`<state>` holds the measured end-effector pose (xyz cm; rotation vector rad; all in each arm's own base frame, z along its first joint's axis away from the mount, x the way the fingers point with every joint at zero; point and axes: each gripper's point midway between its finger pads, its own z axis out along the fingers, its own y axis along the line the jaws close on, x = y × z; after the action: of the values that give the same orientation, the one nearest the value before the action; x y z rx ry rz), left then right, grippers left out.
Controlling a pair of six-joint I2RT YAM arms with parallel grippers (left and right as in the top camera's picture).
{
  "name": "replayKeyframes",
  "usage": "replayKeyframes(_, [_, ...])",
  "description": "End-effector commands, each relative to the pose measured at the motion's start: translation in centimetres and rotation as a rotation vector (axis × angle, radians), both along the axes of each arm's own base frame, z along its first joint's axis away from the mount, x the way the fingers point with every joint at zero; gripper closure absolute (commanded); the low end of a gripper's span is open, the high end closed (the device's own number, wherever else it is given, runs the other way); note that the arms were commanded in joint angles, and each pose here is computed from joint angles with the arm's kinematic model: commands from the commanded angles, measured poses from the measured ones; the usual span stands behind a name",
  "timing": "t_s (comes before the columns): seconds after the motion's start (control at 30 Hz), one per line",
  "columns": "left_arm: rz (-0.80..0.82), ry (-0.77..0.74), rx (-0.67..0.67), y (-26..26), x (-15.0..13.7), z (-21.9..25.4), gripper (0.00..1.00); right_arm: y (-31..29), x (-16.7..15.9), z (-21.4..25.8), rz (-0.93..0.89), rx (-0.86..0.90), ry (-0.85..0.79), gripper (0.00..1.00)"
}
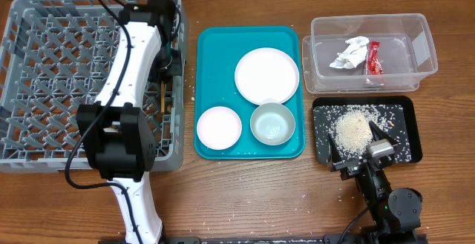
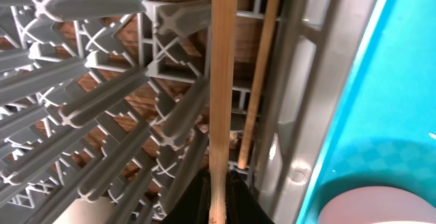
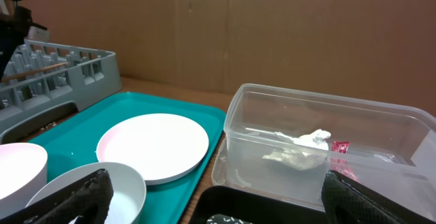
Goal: Sort waste into correct bins and load items into the dishwasher
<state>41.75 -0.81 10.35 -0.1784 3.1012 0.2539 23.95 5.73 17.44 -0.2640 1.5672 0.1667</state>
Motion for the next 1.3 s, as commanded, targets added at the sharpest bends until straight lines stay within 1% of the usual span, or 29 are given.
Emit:
replayKeyframes(0.0, [-0.014, -0.016, -0.002, 0.1, 0.1, 1.0, 0.75, 0.1, 0.0, -0.1, 0.004, -0.005, -0.009, 0.00])
replayKeyframes(0.03, [-0.020, -0.020, -0.039, -0.6, 0.1, 1.4, 0.64, 0.1, 0.0, -0.1, 0.004, -0.005, -0.009, 0.00])
replayKeyframes(0.1, [-0.024, -0.035, -0.088, -1.4, 0.2, 2.7, 0.49, 0.1, 0.0, -0.1, 0.004, -0.005, -0.009, 0.00])
replayKeyframes(0.13, [-0.025, -0.053, -0.110, -1.8, 0.5, 3.7, 0.48, 0.1, 0.0, -0.1, 0.004, -0.005, -0.009, 0.00])
replayKeyframes(0.17, [-0.027, -0.072, -0.131, -2.2, 0.7, 4.7, 0.49, 0.1, 0.0, -0.1, 0.004, -0.005, -0.009, 0.00])
replayKeyframes(0.23, [-0.029, -0.115, -0.180, -3.0, 1.1, 6.8, 0.59, 0.1, 0.0, -0.1, 0.004, -0.005, -0.009, 0.00])
replayKeyframes(0.27, [-0.034, -0.142, -0.225, -3.8, 1.3, 8.1, 0.64, 0.1, 0.0, -0.1, 0.004, -0.005, -0.009, 0.00])
replayKeyframes(0.37, [-0.084, -0.189, -0.353, -7.3, 1.4, 10.3, 0.69, 0.1, 0.0, -0.1, 0.004, -0.005, -0.009, 0.00])
replayKeyframes(0.43, [-0.107, -0.187, -0.383, -9.6, 1.0, 10.6, 0.69, 0.1, 0.0, -0.1, 0.004, -0.005, -0.009, 0.00])
replayKeyframes(0.53, [-0.177, -0.166, -0.377, -13.9, 0.3, 9.3, 0.68, 0.1, 0.0, -0.1, 0.004, -0.005, -0.009, 0.00])
replayKeyframes(0.6, [-0.217, -0.136, -0.357, -16.8, -0.8, 7.8, 0.66, 0.1, 0.0, -0.1, 0.004, -0.005, -0.009, 0.00])
replayKeyframes(0.67, [-0.253, -0.073, -0.343, -20.1, -3.1, 5.6, 0.66, 0.1, 0.0, -0.1, 0.004, -0.005, -0.009, 0.00])
replayKeyframes(0.8, [-0.301, 0.029, -0.293, -23.0, -7.0, 1.7, 0.62, 0.1, 0.0, -0.1, 0.004, -0.005, -0.009, 0.01])
replayKeyframes(0.87, [-0.327, 0.038, -0.291, -24.0, -7.7, 0.4, 0.61, 0.1, 0.0, -0.1, 0.004, -0.005, -0.009, 0.00])
replayKeyframes(0.97, [-0.360, 0.021, -0.273, -24.8, -8.1, -2.3, 0.56, 0.1, 0.0, -0.1, 0.005, -0.005, -0.009, 0.01])
replayKeyframes(1.03, [-0.350, 0.001, -0.229, -24.2, -7.8, -3.8, 0.56, 0.1, 0.0, -0.1, 0.005, -0.005, -0.009, 0.00])
replayKeyframes(1.07, [-0.307, -0.025, -0.180, -23.1, -7.3, -5.2, 0.57, 0.1, 0.0, -0.1, 0.005, -0.005, -0.009, 0.00])
replayKeyframes(1.13, [-0.297, -0.050, -0.145, -22.3, -6.8, -6.3, 0.59, 0.1, 0.0, -0.1, 0.005, -0.005, -0.009, 0.00])
replayKeyframes(1.27, [-0.301, -0.063, -0.147, -22.1, -6.8, -7.6, 0.59, 0.1, 0.0, -0.1, 0.004, -0.005, -0.009, 0.00])
